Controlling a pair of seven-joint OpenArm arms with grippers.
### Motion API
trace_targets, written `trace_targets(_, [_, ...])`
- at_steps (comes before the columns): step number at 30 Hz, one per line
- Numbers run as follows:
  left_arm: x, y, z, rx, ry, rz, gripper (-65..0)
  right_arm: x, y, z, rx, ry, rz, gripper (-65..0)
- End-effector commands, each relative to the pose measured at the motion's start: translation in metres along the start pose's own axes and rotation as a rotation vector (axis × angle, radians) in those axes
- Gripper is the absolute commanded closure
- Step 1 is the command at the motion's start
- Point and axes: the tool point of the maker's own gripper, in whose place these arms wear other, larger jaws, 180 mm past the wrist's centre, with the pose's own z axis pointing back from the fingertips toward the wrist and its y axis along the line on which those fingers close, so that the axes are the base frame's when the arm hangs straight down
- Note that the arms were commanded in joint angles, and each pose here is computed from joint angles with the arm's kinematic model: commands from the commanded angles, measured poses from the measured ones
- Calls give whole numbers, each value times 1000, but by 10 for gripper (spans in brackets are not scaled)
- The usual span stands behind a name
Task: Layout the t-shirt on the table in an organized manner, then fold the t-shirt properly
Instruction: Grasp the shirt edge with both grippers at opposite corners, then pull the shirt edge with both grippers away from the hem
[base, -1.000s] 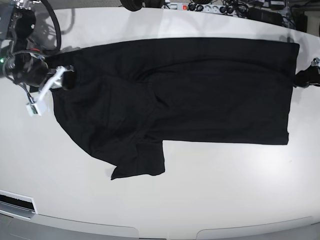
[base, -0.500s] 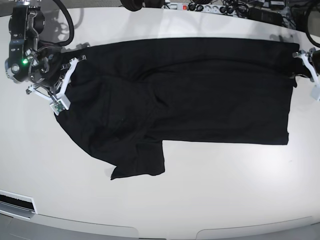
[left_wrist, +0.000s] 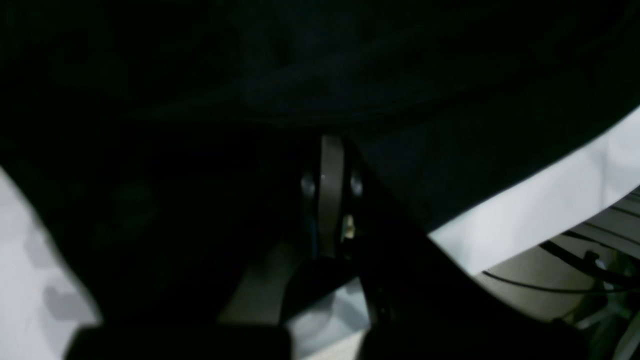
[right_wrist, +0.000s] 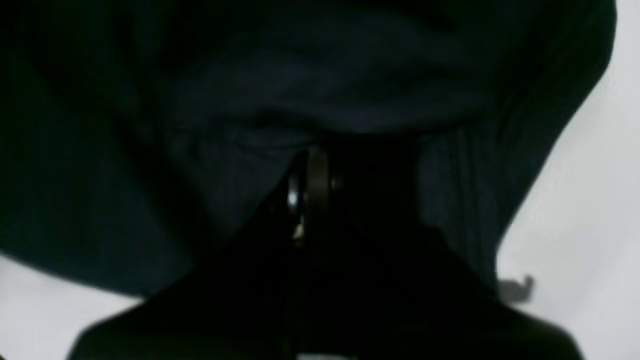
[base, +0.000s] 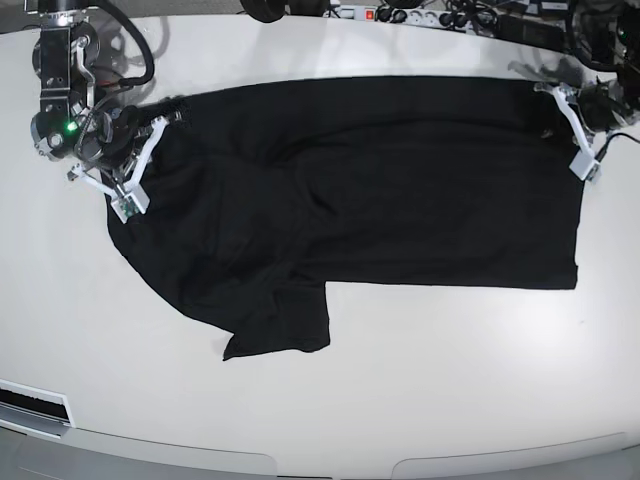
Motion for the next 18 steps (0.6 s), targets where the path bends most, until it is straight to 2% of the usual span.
trace_targets(1, [13, 5, 6, 10, -34, -25, 0, -2, -7, -2, -11, 23, 4, 0])
trace_targets(9, [11, 18, 16, 39, 15, -62, 0, -38, 3, 3, 53, 194, -44, 0])
trace_targets(13, [12, 26, 23, 54, 30, -83, 0, -62, 19, 12, 92, 223, -41, 0])
trace_targets(18, [11, 24, 22, 47, 31, -79, 0, -91, 37, 26, 92, 263, -45, 0])
